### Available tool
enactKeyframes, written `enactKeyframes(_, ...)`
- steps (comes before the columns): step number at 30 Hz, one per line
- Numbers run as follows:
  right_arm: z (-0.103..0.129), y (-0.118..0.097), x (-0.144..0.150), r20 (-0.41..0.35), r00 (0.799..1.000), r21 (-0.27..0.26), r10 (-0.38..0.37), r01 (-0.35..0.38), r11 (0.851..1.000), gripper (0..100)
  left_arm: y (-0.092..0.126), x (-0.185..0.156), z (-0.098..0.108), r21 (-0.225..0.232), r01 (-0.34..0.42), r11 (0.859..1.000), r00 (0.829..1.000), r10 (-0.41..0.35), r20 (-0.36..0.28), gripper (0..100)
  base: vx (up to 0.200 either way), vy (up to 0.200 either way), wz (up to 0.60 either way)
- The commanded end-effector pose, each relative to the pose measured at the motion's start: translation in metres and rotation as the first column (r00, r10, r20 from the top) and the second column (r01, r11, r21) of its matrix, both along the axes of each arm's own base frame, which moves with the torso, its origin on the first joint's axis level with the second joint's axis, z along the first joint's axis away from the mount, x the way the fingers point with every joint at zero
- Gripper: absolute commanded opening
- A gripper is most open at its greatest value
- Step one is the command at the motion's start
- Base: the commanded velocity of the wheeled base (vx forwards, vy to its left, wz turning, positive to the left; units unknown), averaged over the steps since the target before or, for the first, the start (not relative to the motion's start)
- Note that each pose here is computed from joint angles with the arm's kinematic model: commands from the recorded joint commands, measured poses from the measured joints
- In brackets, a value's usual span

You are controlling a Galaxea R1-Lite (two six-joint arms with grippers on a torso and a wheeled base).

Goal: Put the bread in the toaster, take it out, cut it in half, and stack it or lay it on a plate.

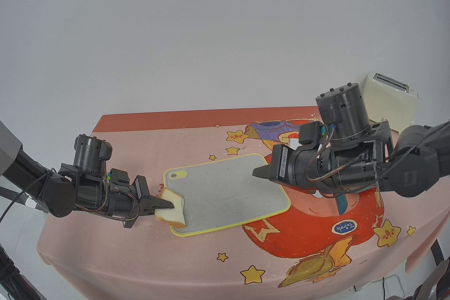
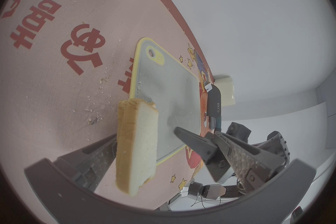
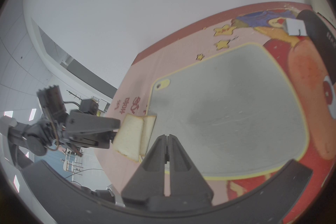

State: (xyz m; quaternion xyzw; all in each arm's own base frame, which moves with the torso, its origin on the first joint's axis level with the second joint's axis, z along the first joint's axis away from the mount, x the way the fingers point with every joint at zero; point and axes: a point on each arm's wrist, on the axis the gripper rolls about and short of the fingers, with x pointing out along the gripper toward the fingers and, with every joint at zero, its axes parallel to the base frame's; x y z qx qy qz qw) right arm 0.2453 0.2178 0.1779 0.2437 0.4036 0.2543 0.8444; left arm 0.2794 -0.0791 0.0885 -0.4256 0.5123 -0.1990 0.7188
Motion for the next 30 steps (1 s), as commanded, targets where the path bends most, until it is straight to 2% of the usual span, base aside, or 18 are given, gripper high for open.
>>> enactKeyframes(1,0.018,-0.023,-0.017,0.038,0.999,0.028,-0.018,0.017,0.999,0,0.002,-0.004,0.004,-0.002,-0.002,1.000,1.000,0.002,0.014,0,0.000,0.000,0.00)
enactKeyframes(5,0.044,-0.063,-0.035,0.100,0.991,0.081,-0.086,0.078,0.994,0,0.009,-0.019,0.037,-0.027,-0.016,1.000,0.992,0.019,0.124,0,0.000,0.000,0.00)
enactKeyframes(9,0.059,-0.098,-0.047,0.124,0.985,0.155,-0.117,0.097,0.983,0,0.014,-0.041,0.073,-0.053,-0.019,0.998,0.968,0.031,0.250,0,0.000,0.000,0.00)
enactKeyframes(11,0.059,-0.107,-0.049,0.113,0.988,0.174,-0.103,0.082,0.981,0,0.015,-0.051,0.088,-0.067,-0.019,0.998,0.956,0.038,0.290,0,0.000,0.000,0.00)
enactKeyframes(15,0.055,-0.109,-0.045,0.104,0.990,0.174,-0.098,0.079,0.982,0,0.018,-0.068,0.112,-0.110,-0.013,0.994,0.941,0.050,0.335,0,0.000,0.000,0.00)
enactKeyframes(18,0.057,-0.112,-0.044,0.113,0.988,0.179,-0.109,0.087,0.980,0,0.018,-0.076,0.122,-0.152,-0.017,0.988,0.938,0.069,0.339,0,0.000,0.000,0.00)
enactKeyframes(22,0.057,-0.114,-0.043,0.116,0.986,0.181,-0.116,0.094,0.979,0,0.020,-0.078,0.126,-0.148,-0.019,0.989,0.928,0.072,0.365,0,0.000,0.000,0.00)
enactKeyframes(30,0.060,-0.115,-0.046,0.125,0.985,0.187,-0.117,0.092,0.978,0,0.019,-0.077,0.132,-0.131,0.006,0.991,0.910,0.049,0.411,0,0.000,-0.200,0.00)
